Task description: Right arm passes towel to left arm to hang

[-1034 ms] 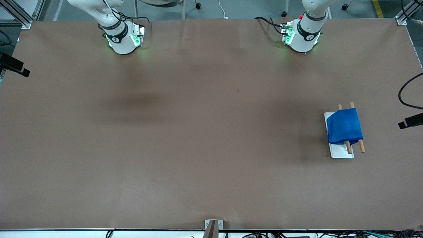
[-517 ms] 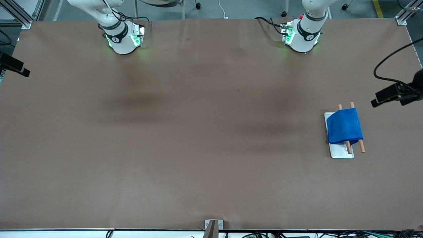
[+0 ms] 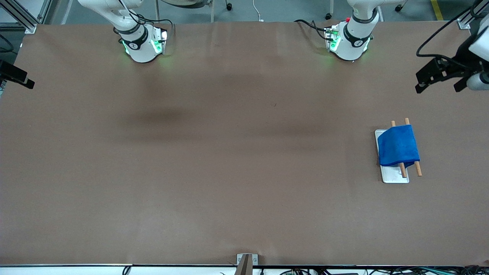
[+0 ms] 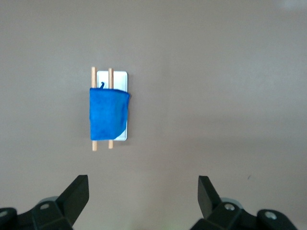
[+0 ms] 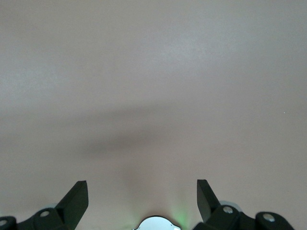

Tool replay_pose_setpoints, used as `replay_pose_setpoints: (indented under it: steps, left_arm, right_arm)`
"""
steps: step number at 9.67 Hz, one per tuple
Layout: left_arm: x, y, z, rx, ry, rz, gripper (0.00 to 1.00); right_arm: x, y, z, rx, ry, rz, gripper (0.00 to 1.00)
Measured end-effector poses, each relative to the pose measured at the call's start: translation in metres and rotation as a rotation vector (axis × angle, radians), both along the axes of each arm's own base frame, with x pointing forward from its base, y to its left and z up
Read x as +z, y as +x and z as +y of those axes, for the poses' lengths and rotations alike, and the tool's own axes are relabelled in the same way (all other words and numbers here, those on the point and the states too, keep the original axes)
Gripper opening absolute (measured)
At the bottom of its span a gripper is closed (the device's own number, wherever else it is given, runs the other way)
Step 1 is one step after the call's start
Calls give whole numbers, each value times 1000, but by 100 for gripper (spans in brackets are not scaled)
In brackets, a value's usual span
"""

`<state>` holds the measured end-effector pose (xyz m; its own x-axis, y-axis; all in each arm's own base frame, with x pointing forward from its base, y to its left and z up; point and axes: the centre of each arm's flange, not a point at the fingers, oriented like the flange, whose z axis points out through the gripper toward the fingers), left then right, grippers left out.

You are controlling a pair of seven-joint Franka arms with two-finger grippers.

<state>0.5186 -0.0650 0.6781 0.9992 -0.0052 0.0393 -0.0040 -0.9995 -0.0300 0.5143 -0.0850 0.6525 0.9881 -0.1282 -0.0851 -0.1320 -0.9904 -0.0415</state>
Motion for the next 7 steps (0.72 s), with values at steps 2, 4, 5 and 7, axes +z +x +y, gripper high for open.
replay_pose_setpoints:
  steps: [2,4,5,7]
  left_arm:
    - [-5,-17,4,3,-3,25,100]
    - [-6,-19,4,3,-7,33,100]
    - [-5,-18,4,2,-8,31,100]
    - [-2,-16,4,3,-9,25,100]
  right_arm:
    - [0,0,0,0,0,0,100]
    - [0,0,0,0,0,0,100]
    - [0,0,0,0,0,0,100]
    - [0,0,0,0,0,1,100]
